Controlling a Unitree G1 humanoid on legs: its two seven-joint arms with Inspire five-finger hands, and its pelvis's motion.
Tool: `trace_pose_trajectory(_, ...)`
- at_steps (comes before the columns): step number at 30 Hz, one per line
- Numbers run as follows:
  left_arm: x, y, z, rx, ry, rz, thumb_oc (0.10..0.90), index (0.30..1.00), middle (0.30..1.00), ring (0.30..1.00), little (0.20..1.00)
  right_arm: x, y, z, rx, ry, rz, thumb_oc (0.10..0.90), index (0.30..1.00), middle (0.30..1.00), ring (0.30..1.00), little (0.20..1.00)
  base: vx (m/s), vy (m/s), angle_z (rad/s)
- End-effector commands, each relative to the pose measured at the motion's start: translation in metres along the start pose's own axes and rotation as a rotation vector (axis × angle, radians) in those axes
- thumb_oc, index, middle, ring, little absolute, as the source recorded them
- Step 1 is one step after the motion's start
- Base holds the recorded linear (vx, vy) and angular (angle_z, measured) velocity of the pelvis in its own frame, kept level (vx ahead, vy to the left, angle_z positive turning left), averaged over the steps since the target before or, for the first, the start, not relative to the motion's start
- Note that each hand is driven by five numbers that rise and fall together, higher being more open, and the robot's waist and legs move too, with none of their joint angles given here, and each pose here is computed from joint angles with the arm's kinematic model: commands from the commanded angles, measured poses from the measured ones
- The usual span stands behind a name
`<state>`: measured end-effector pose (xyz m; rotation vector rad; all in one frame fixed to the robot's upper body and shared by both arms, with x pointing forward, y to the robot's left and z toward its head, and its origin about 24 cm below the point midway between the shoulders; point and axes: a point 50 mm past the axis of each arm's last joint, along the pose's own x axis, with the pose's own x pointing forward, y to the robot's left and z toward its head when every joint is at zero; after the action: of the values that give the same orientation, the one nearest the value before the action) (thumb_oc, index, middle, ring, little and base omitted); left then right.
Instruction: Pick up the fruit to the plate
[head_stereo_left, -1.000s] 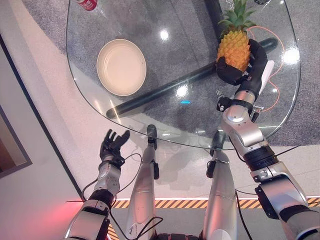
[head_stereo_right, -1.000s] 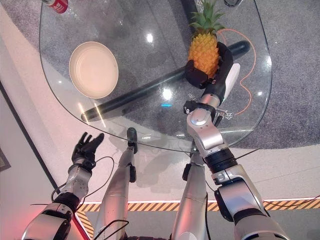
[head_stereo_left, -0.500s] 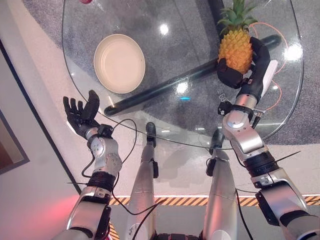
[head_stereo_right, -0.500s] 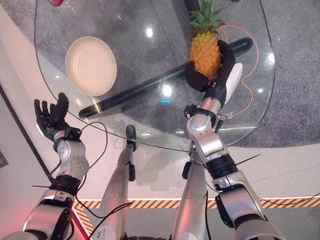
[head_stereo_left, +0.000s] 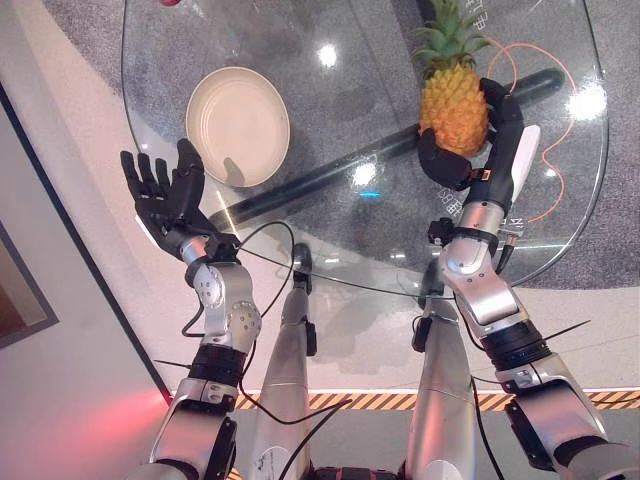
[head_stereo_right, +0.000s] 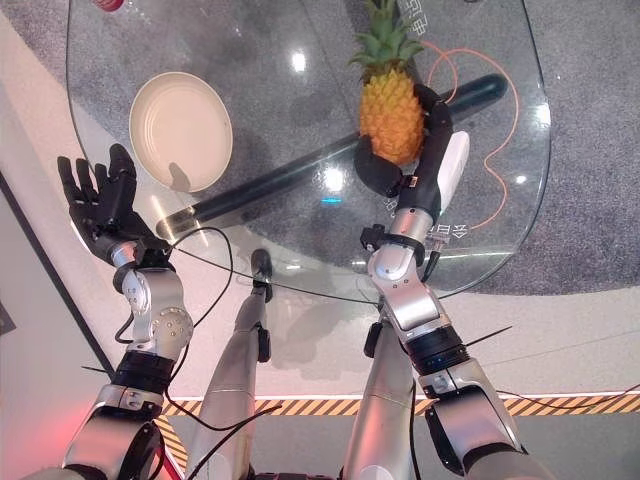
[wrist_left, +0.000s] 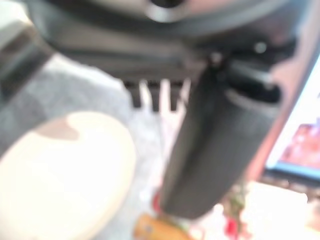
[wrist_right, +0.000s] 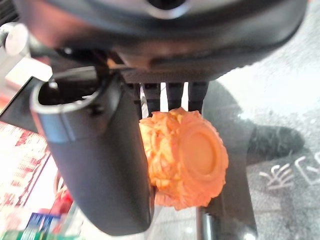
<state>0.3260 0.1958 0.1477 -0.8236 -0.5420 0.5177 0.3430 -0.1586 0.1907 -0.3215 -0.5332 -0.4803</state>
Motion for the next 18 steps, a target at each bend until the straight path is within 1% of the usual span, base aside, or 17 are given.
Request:
trace_pose_trajectory(1,0.012,-0.029,0.049,-0.031,-0.246,-0.212,0.800,0.900,0.900,0.900,0.900,0.009,-0.014,0.078,0.194,-0.389,-0.068,0.100,0.300,0.300,0.300,0.200,0.00,0.000,0.00)
trace_pose_trajectory(6,0.010,-0.046,0.049,-0.017,-0.198,-0.371,0.800,0.900,0.900,0.900,0.900,0.006,-0.014,0.083,0.159,-0.468,-0.011,0.100,0.300,0.300,0.300,0.200,0.00,0.000,0.00)
trace_pose_trajectory(9,0.008,-0.051,0.048,-0.019,-0.174,-0.433,0.800,0.900,0.900,0.900,0.900,0.006,-0.014,0.086,0.148,-0.497,0.024,0.100,0.300,0.300,0.300,0.200,0.00,0.000,0.00)
trace_pose_trajectory(18,0.003,-0.064,0.043,-0.056,-0.091,-0.559,0.800,0.900,0.900,0.900,0.900,0.002,-0.008,0.092,0.108,-0.548,0.134,0.100,0.300,0.300,0.300,0.200,0.00,0.000,0.00)
